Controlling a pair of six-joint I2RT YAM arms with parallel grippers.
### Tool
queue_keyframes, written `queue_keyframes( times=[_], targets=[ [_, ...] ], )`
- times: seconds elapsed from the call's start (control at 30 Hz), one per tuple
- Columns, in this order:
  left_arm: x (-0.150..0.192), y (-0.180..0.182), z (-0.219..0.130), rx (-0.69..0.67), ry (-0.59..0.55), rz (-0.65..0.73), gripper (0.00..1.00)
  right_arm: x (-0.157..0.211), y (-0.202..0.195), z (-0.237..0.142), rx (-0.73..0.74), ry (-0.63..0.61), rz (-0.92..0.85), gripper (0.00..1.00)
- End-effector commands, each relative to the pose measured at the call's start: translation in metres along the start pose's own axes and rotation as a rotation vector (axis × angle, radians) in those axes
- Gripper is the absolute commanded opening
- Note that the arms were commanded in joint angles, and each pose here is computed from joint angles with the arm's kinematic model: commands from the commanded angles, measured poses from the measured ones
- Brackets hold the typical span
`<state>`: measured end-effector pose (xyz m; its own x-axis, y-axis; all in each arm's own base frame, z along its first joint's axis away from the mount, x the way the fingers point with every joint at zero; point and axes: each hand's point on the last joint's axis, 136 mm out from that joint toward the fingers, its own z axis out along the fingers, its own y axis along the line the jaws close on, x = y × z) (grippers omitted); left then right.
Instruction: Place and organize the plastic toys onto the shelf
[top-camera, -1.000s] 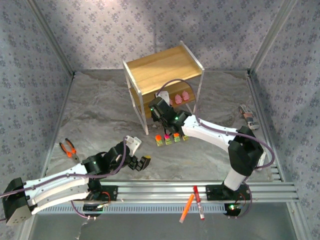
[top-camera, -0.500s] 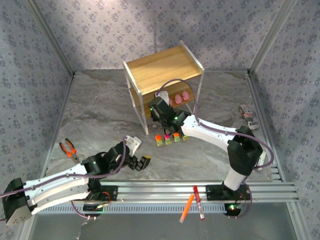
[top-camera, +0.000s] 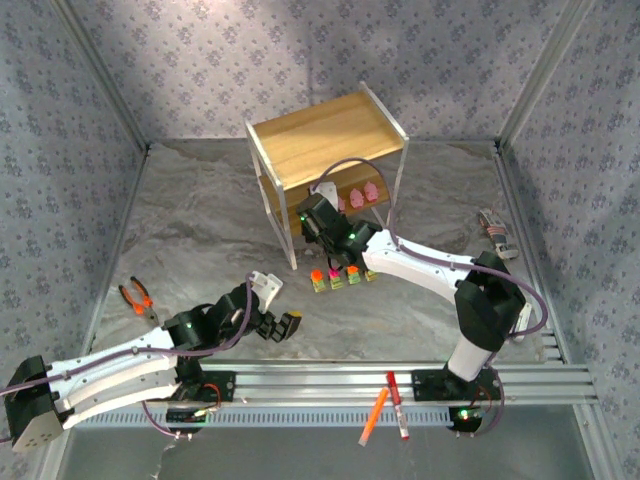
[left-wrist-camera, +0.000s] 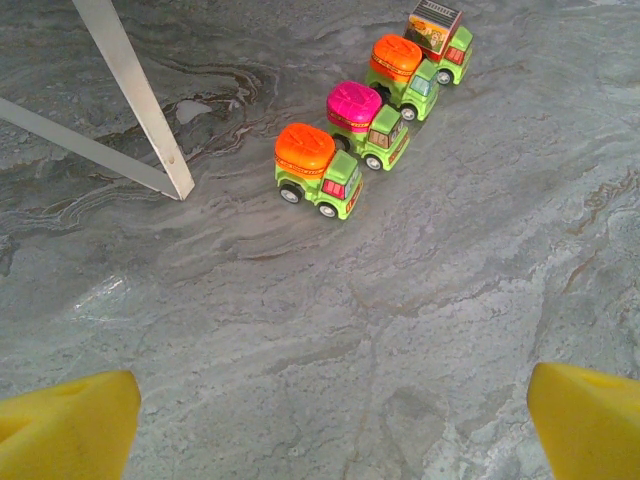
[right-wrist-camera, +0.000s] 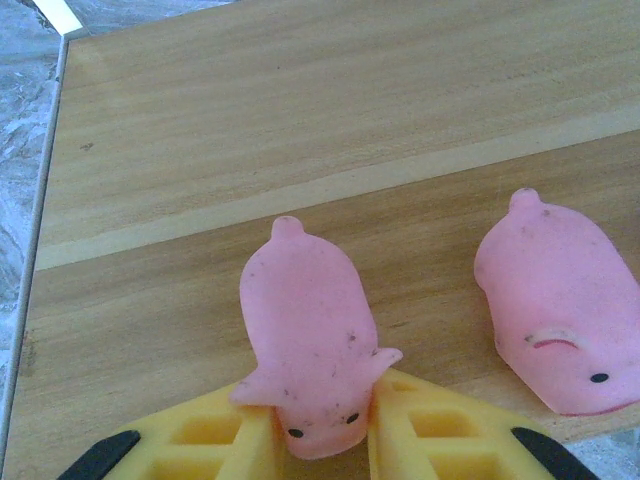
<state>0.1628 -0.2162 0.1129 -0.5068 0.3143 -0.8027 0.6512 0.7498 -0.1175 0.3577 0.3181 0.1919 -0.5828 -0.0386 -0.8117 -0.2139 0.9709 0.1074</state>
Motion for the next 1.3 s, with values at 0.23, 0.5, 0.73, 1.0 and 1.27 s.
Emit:
queue_keyframes(
  times=[0.23, 0.5, 0.73, 1.0, 1.27],
  targets=[
    [-0.016, -0.003, -0.005, 0.008, -0.029, -0.002, 0.99, -0.007, 0.000, -0.003, 0.002, -0.010, -0.009, 0.31],
    [-0.015, -0.003, -0.005, 0.007, -0.027, -0.002, 0.99, -0.011, 0.000, -0.004, 0.001, -0.016, -0.008, 0.32],
    [-0.015, -0.003, -0.005, 0.007, -0.027, -0.001, 0.99, -0.013, 0.001, -0.007, -0.001, -0.021, -0.008, 0.33],
    [-0.015, -0.003, -0.005, 0.008, -0.026, -0.001, 0.99, -0.017, 0.001, -0.009, 0.000, -0.030, -0.011, 0.34],
    [-0.015, -0.003, -0.005, 0.007, -0.027, -0.001, 0.99, -0.020, 0.002, -0.013, -0.002, -0.039, -0.013, 0.36]
  ],
)
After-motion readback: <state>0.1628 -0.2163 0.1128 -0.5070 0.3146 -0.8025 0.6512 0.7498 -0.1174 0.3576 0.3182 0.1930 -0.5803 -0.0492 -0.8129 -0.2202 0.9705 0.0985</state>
